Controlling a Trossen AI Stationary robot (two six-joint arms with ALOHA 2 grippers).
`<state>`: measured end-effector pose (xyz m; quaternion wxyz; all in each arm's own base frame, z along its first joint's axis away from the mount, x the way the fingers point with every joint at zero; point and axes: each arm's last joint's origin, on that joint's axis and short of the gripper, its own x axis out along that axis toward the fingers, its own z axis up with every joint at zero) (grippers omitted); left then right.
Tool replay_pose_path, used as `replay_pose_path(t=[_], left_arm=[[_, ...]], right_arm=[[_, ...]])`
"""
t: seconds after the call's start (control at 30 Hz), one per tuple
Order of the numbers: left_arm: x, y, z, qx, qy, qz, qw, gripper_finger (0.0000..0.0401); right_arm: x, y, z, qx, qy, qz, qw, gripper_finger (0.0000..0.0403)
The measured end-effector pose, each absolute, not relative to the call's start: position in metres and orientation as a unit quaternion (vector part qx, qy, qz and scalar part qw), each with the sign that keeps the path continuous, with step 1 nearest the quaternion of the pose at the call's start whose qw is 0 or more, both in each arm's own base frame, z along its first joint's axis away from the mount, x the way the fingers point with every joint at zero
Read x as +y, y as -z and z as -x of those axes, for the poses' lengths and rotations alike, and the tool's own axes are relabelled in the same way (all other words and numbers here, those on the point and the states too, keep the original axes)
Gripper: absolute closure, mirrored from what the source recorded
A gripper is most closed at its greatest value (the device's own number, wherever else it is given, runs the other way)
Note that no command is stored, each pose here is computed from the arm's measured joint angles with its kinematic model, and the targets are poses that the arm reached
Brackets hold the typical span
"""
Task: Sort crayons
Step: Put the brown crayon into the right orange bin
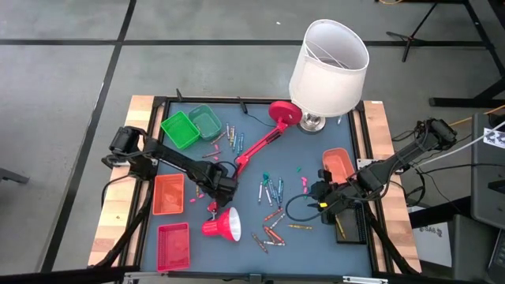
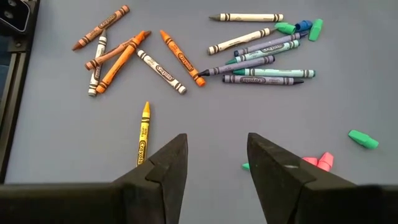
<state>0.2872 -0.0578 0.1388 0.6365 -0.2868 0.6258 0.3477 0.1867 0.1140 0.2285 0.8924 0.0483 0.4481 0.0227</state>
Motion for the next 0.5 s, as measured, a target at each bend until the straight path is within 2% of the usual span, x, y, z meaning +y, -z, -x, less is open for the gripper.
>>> replay_pose_path(t=[0.3, 0.5], left_arm=[[-0.0575, -0.1388, -0.2872, 0.624, -0.35, 0.285, 0.638, 0.0383], [-0.0572, -0.1389, -0.287, 0.624, -0.351, 0.284, 0.637, 0.0397]], right_arm=[[0.114, -0.2285, -0.1867, 0.448, -0.023, -0.048, 0.892, 0.024], [0.1139, -0.2285, -0.1866, 0.448, -0.027, -0.039, 0.893, 0.024]])
